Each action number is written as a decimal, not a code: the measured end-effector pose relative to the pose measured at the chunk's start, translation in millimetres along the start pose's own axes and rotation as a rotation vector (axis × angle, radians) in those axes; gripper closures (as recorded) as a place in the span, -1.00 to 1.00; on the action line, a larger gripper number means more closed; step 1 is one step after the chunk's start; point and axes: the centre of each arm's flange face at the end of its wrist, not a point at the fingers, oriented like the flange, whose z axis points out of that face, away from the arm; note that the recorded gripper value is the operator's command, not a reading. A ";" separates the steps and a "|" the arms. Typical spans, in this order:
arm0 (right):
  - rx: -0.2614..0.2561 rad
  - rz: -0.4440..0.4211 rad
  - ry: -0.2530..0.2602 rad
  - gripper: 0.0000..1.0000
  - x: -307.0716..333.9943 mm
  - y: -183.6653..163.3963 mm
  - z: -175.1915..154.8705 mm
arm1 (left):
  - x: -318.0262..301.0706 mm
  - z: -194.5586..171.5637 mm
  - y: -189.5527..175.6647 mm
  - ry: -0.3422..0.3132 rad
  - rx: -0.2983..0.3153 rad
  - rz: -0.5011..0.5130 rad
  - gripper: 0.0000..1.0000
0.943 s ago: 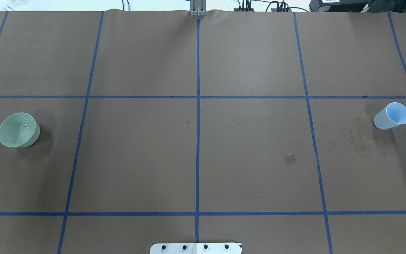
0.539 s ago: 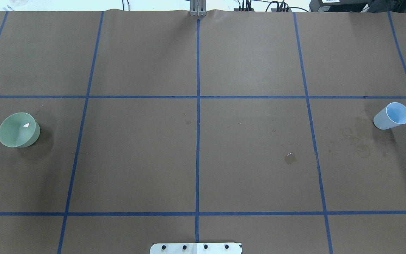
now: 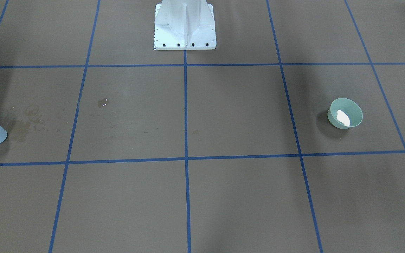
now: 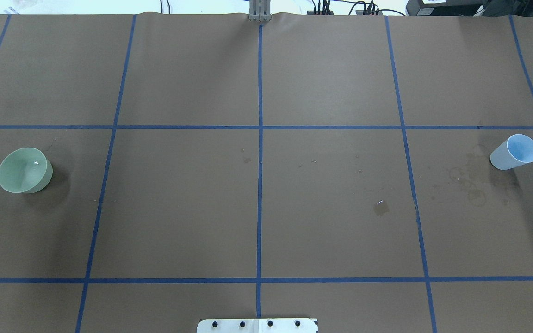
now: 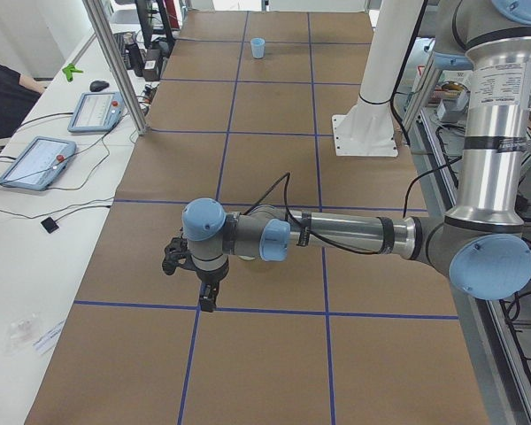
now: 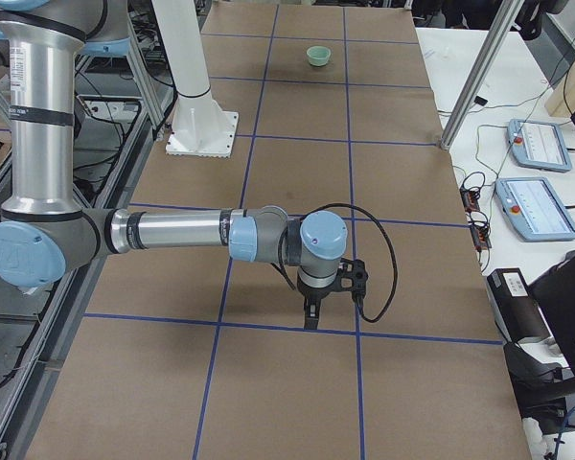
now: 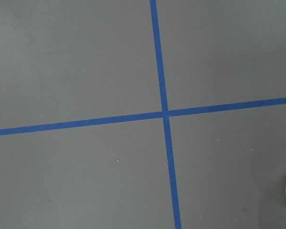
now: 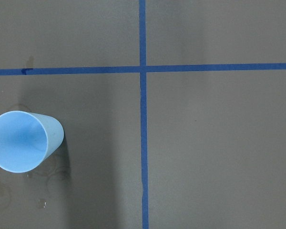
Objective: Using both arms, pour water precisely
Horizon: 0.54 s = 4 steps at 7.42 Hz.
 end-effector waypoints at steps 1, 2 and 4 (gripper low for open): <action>0.001 -0.001 -0.001 -0.98 -0.6 0.0 -0.5 | 0.4 -0.2 -0.3 0.000 0.000 0.000 -1.00; 0.002 -0.002 -0.002 -0.98 -1.2 -0.3 -0.9 | 0.6 -0.2 -0.5 0.000 0.000 0.000 -1.00; 0.004 -0.004 -0.003 -0.98 -2.2 -0.7 -1.8 | 0.3 0.2 -0.4 0.001 -0.001 -0.001 -1.00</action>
